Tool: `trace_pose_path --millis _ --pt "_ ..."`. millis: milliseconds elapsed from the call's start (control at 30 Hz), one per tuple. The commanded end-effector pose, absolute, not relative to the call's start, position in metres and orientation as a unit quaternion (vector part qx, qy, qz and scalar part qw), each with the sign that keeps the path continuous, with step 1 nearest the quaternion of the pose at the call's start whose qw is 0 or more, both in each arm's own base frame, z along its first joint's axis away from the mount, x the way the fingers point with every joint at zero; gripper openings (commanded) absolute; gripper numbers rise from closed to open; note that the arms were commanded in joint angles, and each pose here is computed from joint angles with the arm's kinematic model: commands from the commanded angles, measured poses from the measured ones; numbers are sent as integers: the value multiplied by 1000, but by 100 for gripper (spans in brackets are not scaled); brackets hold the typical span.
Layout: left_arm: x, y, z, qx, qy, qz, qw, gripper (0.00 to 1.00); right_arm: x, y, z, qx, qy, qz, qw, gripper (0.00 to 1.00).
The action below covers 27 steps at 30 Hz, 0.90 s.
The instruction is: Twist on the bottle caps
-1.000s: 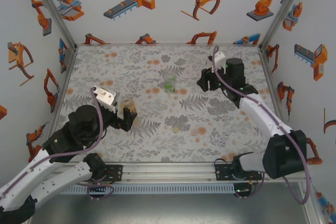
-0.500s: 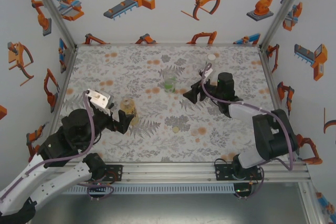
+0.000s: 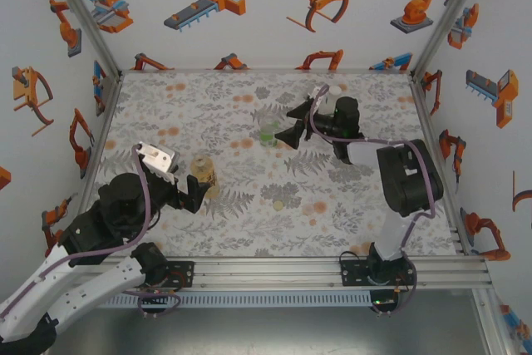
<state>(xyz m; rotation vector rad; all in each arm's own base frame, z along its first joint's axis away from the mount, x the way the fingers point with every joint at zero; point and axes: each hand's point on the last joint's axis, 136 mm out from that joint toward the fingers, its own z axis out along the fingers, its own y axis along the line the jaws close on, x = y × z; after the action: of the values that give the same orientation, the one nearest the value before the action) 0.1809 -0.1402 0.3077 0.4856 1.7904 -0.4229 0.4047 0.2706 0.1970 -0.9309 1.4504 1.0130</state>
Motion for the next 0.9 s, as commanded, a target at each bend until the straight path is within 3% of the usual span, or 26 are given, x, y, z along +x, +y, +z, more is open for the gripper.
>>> trace_pose_path --millis 0,267,867 --pt "183 -133 320 189 763 -178 592 91 400 285 226 -429 539 464 557 94" --pt "182 -128 319 187 766 -167 592 91 414 306 240 -432 482 518 560 94" --pt "181 -117 313 182 766 -149 598 93 414 323 180 -454 491 528 524 88"
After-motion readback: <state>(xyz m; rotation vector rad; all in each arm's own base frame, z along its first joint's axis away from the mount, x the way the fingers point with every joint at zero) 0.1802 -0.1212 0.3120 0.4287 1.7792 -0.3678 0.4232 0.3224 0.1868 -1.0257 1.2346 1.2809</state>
